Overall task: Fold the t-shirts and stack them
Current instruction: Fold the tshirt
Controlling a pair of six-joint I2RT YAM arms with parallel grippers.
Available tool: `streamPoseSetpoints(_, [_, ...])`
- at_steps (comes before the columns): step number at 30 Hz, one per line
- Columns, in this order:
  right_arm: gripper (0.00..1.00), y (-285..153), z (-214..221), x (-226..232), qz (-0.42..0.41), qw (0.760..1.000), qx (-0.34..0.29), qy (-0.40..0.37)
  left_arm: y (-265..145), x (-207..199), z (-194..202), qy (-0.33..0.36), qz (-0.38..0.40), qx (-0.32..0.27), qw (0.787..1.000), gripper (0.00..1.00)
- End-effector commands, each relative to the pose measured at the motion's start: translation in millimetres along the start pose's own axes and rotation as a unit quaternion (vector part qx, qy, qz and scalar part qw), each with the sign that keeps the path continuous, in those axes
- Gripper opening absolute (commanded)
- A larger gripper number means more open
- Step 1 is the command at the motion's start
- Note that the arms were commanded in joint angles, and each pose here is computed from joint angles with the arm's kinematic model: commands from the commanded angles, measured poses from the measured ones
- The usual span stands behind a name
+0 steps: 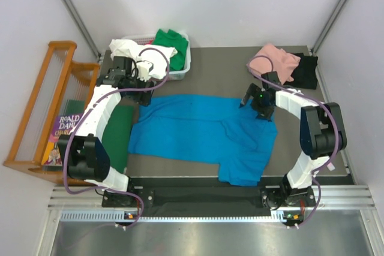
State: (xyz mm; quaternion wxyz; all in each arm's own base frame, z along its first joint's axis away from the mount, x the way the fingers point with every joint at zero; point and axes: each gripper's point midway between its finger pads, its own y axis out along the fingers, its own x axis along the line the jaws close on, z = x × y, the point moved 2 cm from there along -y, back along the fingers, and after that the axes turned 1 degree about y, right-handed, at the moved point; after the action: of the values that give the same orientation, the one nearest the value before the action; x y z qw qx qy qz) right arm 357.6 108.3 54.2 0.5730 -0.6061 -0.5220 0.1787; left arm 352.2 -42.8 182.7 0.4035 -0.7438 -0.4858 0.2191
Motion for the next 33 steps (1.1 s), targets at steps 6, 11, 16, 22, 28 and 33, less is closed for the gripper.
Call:
streamPoseSetpoints(6, [1.0,-3,-13,-85,0.113,0.993,0.014,0.019,-25,6,-24,0.021,-0.022,-0.048,0.998,0.84])
streamPoseSetpoints(11, [1.0,6,-33,-93,0.115,0.993,0.018,0.033,-26,7,-25,0.024,-0.027,-0.048,0.998,0.84])
streamPoseSetpoints(16, [1.0,14,-65,-83,0.12,0.992,0.014,0.026,-25,6,-23,0.024,-0.024,-0.047,0.998,0.84])
streamPoseSetpoints(22, [1.0,28,-94,-68,0.115,0.993,0.023,0.023,-24,4,-20,0.024,-0.018,-0.044,0.999,0.84])
streamPoseSetpoints(28, [1.0,25,-120,-45,0.102,0.995,0.003,0.003,-24,-1,-17,0.021,-0.007,-0.042,0.999,0.84])
streamPoseSetpoints(33, [1.0,15,-150,-26,0.088,0.996,-0.03,-0.013,-29,-5,-17,0.019,0.001,-0.046,0.999,0.84])
